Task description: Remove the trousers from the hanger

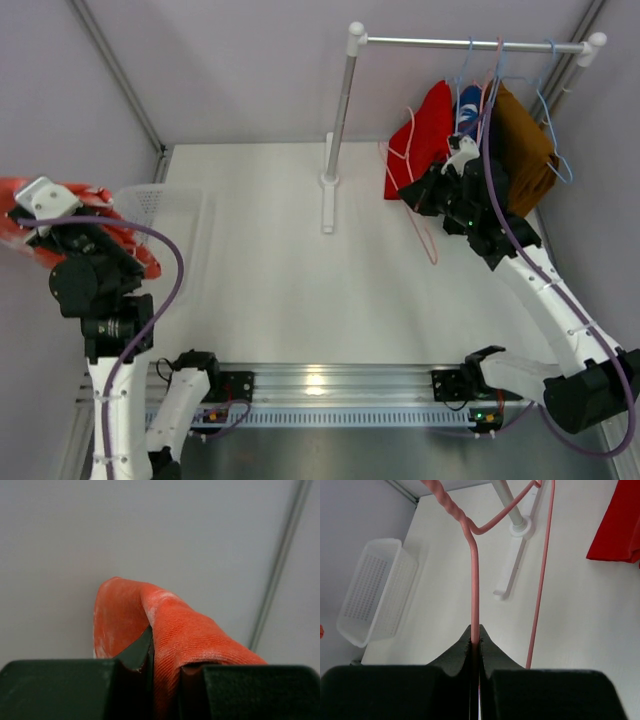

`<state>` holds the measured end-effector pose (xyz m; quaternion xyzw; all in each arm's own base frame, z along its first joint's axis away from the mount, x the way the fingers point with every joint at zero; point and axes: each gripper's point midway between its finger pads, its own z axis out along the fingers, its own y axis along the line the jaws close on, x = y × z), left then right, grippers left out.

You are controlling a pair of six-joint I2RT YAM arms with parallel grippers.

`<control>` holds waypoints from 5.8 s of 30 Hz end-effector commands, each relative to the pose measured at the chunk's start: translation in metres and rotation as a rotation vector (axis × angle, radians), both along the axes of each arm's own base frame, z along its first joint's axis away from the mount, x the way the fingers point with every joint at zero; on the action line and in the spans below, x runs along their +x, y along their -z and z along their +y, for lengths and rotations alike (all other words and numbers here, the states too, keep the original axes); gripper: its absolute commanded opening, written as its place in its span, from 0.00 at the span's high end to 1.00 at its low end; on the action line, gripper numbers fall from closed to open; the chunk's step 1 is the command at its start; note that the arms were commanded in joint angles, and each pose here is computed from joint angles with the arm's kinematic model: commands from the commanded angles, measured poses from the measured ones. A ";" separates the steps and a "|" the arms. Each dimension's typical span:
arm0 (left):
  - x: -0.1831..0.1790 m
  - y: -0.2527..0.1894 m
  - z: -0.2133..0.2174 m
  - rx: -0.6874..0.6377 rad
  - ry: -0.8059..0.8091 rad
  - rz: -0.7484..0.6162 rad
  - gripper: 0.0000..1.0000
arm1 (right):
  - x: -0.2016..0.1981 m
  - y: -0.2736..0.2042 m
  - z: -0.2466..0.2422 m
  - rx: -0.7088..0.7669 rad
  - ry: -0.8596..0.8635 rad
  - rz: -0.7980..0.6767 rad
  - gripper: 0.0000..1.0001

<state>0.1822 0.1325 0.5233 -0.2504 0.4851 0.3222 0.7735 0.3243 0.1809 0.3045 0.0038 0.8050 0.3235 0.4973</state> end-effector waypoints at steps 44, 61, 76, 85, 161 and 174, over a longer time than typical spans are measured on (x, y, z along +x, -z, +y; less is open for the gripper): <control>0.238 0.320 -0.012 -0.361 0.404 0.647 0.28 | -0.016 -0.054 -0.004 -0.100 -0.068 -0.160 1.00; 0.139 0.124 -0.124 -0.290 0.940 0.430 0.01 | -0.004 -0.109 -0.026 -0.001 0.132 -0.198 1.00; 0.131 0.103 -0.124 -0.298 0.933 0.375 0.01 | 0.134 -0.139 0.039 0.103 0.122 -0.157 1.00; 0.130 0.102 -0.118 -0.299 0.896 0.371 0.01 | 0.178 -0.117 0.082 0.117 0.049 -0.127 1.00; 0.144 0.093 -0.117 -0.254 0.911 0.353 0.01 | 0.168 -0.086 -0.079 -0.003 0.193 -0.076 0.20; 0.152 0.104 -0.120 -0.291 0.929 0.366 0.01 | 0.178 -0.091 -0.064 0.171 0.076 -0.045 0.84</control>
